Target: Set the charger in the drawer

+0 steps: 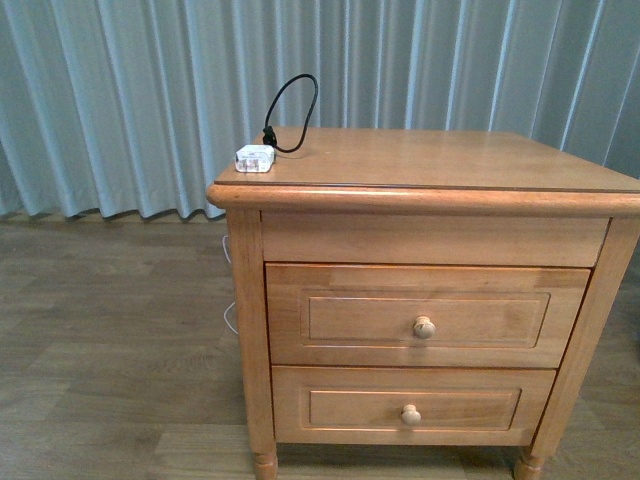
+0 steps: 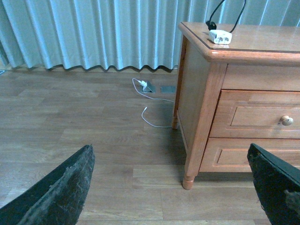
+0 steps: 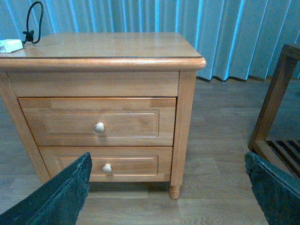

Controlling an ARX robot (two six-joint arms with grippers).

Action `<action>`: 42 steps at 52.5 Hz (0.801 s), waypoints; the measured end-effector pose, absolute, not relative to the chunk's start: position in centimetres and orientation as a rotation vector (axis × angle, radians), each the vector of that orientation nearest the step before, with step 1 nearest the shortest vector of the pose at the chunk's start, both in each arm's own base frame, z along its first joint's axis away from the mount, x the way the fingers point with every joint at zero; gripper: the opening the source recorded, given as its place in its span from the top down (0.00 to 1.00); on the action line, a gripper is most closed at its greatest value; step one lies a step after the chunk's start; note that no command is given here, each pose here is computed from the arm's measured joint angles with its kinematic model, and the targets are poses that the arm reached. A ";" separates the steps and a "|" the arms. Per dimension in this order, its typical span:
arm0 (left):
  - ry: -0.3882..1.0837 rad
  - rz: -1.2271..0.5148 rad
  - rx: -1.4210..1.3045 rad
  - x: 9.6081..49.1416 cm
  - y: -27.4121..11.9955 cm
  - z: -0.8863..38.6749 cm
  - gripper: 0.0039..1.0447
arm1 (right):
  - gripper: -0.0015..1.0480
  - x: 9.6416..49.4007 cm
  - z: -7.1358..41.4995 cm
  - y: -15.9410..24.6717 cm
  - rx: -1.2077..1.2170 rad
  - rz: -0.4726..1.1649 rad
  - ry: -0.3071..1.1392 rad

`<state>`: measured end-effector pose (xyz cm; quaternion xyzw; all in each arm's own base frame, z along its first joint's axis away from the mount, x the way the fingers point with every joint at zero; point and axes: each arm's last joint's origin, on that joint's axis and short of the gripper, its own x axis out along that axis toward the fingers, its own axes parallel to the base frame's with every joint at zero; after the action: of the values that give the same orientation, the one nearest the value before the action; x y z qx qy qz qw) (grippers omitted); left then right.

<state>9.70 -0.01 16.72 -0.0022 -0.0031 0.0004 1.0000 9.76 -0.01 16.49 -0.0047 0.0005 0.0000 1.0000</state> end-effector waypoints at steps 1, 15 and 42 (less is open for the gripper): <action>-0.006 0.001 -0.004 9.7 0.0 16.7 0.05 | 0.08 9.8 16.5 0.0 -0.009 0.000 0.001; -0.006 0.001 -0.004 9.7 0.0 16.7 0.05 | 0.08 9.8 16.5 0.0 -0.009 0.000 0.001; -0.006 0.001 -0.004 9.7 0.0 16.7 0.05 | 0.08 9.8 16.5 0.0 -0.009 0.000 0.001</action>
<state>9.70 -0.01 16.71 -0.0022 -0.0030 0.0004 1.0000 9.76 -0.01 16.49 -0.0047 0.0005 0.0000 1.0000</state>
